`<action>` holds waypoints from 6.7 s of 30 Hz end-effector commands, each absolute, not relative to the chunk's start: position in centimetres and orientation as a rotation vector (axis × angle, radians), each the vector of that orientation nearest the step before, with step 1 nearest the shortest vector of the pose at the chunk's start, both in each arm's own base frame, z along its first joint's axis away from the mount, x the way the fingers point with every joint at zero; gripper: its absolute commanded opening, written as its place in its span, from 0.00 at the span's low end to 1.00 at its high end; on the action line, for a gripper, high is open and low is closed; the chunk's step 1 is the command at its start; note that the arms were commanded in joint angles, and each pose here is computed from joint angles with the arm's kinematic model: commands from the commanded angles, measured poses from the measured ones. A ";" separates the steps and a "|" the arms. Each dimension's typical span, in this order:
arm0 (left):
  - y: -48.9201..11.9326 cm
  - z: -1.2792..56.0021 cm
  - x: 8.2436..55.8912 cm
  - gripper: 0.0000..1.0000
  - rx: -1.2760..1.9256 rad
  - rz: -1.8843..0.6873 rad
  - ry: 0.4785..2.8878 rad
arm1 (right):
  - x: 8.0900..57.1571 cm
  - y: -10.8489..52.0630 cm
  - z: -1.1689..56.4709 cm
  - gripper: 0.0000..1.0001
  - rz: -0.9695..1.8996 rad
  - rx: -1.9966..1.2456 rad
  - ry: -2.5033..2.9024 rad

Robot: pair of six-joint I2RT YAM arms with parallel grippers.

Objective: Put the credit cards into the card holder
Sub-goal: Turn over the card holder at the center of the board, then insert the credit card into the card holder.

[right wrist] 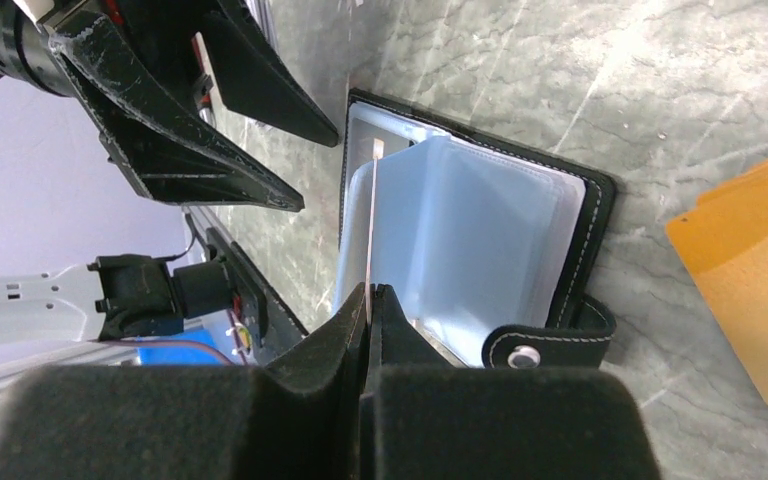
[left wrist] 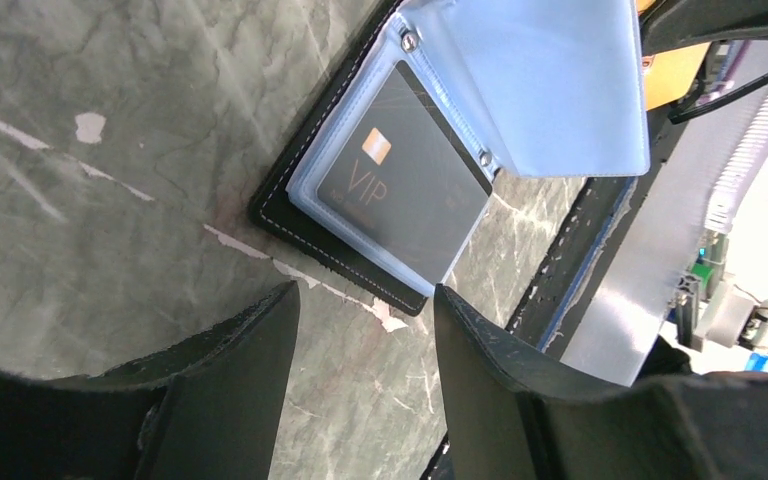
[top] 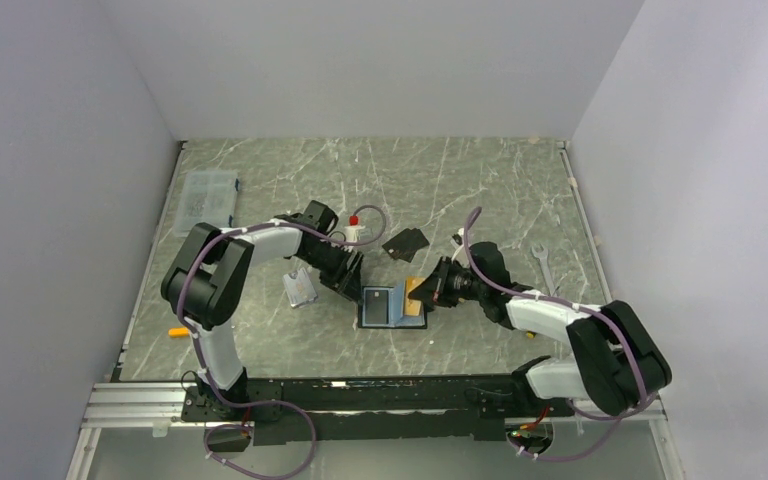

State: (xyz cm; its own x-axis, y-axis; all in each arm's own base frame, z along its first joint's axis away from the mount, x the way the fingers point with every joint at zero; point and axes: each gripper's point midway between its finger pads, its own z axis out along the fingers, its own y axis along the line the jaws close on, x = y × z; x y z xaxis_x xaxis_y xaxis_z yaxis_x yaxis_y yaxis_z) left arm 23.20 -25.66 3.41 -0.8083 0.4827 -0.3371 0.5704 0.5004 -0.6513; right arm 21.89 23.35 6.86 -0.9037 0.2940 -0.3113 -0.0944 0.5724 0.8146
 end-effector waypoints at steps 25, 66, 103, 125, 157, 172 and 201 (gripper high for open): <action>-24.8 3.1 24.2 0.58 0.841 -1.266 2.612 | 23.8 26.0 5.6 0.00 1.297 0.010 2.412; -24.8 0.3 22.3 0.52 0.938 -1.065 2.729 | 21.9 26.7 3.6 0.00 1.491 0.069 2.378; -24.5 -0.9 21.9 0.41 0.939 -0.934 2.803 | 20.0 26.8 1.7 0.00 1.628 0.038 2.433; -24.7 -0.7 21.9 0.39 0.951 -0.948 2.794 | 18.9 25.5 0.2 0.00 1.544 0.095 2.524; -24.9 -0.7 21.6 0.36 0.965 -0.979 2.787 | 21.1 26.7 0.7 0.00 1.597 0.071 2.461; -25.0 -0.2 21.4 0.35 0.972 -1.007 2.777 | 22.1 26.4 0.0 0.00 1.497 0.126 2.466; -25.5 -0.2 20.8 0.32 0.941 -1.104 2.773 | 19.9 24.5 -2.6 0.31 1.062 0.149 2.613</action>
State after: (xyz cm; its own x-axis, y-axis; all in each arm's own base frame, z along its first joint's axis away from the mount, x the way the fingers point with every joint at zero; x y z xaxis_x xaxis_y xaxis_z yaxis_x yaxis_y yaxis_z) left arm 22.78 -26.37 2.05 -0.8170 0.4946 -0.2965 0.5590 0.5531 -0.6178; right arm 20.51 27.80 1.93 -0.9564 0.1861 -0.2250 -0.1054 0.4987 0.8604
